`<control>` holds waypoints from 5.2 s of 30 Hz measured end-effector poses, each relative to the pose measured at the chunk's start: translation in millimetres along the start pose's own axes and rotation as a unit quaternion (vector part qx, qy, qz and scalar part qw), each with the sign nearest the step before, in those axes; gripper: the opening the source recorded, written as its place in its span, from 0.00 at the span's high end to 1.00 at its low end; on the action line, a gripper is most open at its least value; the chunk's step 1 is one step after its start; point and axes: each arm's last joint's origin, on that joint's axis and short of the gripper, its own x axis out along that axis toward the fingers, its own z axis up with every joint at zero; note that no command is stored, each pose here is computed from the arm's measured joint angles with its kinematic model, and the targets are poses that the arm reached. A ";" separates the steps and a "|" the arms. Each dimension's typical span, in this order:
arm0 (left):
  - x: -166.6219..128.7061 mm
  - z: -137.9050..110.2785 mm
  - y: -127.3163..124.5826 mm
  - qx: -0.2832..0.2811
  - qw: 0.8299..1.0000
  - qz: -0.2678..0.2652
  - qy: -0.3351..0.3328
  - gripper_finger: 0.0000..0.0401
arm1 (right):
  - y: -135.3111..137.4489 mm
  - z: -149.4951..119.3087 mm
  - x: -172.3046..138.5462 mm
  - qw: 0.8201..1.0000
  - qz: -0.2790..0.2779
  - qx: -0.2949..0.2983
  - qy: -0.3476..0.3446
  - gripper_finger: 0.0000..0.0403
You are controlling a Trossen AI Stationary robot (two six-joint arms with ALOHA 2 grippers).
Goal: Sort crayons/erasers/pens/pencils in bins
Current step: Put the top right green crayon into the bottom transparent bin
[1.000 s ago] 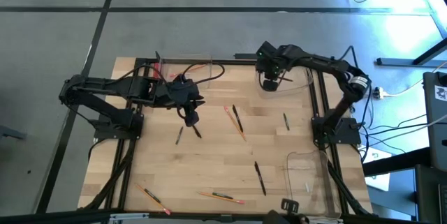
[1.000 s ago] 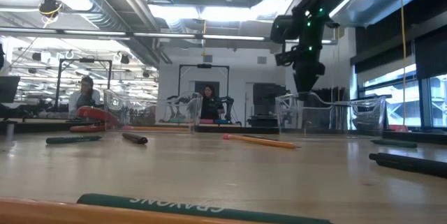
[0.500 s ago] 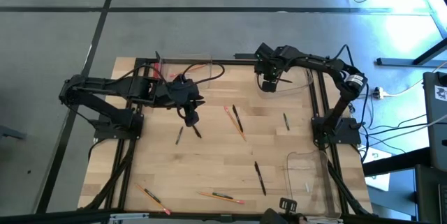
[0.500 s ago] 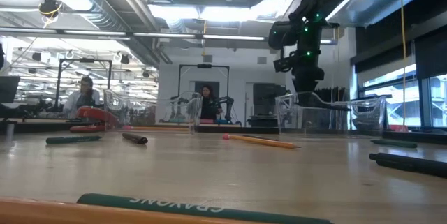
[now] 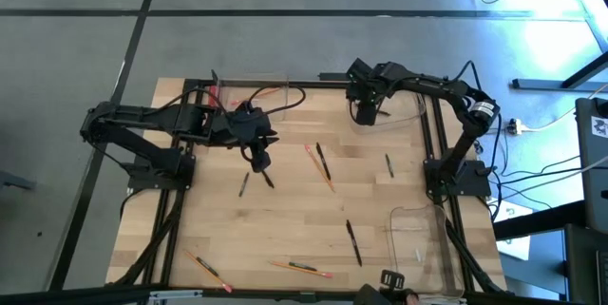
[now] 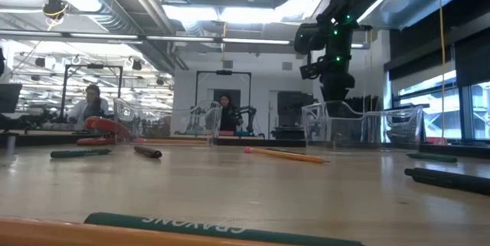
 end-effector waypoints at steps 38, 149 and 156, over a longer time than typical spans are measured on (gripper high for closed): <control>-0.4 -7.5 2.8 -0.045 0.998 0.020 0.034 0.83 | 104.6 -101.2 -128.9 0.938 0.146 0.308 -0.068 0.67; -4.0 -8.2 -9.9 -0.002 0.999 -0.029 0.029 0.83 | 133.1 -94.1 47.6 0.915 0.137 0.323 0.197 0.94; -4.1 -8.2 -9.9 -0.002 0.999 -0.029 0.029 0.83 | 132.1 -91.3 44.3 0.925 0.140 0.296 0.194 0.91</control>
